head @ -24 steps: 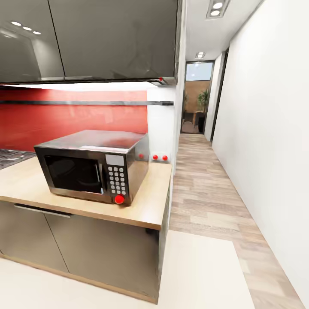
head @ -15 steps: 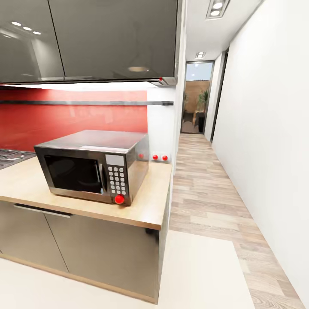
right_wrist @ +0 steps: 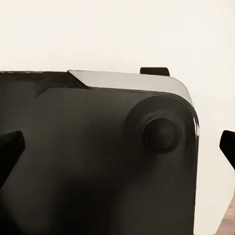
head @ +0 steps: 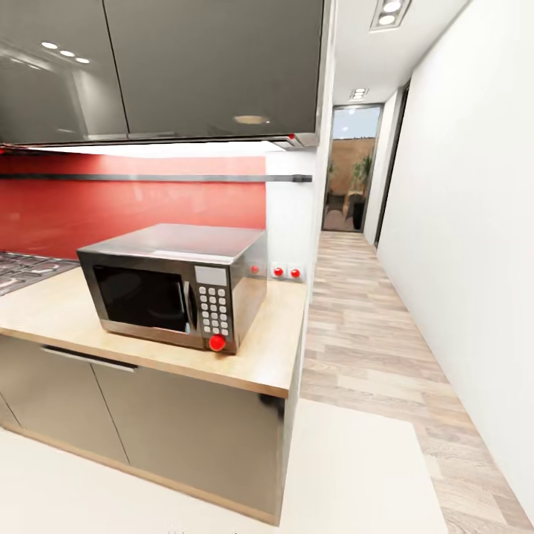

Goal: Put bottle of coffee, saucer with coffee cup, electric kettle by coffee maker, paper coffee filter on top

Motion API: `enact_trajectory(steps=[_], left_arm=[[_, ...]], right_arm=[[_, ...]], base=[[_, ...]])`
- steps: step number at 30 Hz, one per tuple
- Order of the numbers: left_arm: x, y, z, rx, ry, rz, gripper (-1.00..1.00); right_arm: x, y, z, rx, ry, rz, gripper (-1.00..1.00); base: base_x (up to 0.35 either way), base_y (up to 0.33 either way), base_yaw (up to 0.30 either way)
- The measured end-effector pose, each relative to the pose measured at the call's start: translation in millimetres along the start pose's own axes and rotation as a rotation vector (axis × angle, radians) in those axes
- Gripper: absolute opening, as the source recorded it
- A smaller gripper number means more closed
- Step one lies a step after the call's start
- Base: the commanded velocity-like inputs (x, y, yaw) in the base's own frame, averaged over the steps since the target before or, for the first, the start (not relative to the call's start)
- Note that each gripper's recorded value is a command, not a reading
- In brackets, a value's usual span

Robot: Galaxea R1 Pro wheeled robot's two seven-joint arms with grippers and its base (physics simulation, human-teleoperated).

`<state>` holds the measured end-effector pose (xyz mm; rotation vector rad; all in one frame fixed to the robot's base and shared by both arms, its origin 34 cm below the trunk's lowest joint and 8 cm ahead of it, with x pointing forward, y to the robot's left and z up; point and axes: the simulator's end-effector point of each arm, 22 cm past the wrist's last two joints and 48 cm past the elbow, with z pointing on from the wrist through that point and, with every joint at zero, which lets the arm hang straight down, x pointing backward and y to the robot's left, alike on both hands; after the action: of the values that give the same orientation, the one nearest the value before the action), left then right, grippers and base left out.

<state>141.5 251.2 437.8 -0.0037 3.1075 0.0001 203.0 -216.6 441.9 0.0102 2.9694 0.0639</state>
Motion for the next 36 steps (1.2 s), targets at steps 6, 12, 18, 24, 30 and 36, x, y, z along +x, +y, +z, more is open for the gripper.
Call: enact_trajectory(steps=[6,12,18,24,30,36], left_arm=[[1,-1,0.0,0.001,0.004,-0.003,1.00],[3,-3,-3.4,0.006,0.009,0.010,1.00],[4,-1,-13.5,0.001,0.014,-0.002,1.00],[4,0,-23.3,0.000,0.017,-0.005,1.00],[4,0,-32.9,-0.001,0.018,-0.007,1.00],[2,0,-42.2,-0.002,0.017,-0.008,1.00]], right_arm=[[-4,-1,0.2,0.002,-0.010,-0.002,1.00],[-3,-1,-3.0,0.002,-0.006,-0.002,1.00],[-3,-1,-12.8,0.001,0.000,-0.004,1.00],[-5,0,-22.4,0.001,-0.001,-0.008,1.00],[-6,1,-31.9,0.000,0.001,-0.008,1.00],[-8,1,-41.2,0.001,0.000,-0.008,1.00]], base=[[0.000,0.000,0.270],[0.000,0.000,0.252],[0.000,0.000,0.139],[0.000,0.000,0.004],[0.000,0.000,0.058],[0.000,0.000,0.253]])
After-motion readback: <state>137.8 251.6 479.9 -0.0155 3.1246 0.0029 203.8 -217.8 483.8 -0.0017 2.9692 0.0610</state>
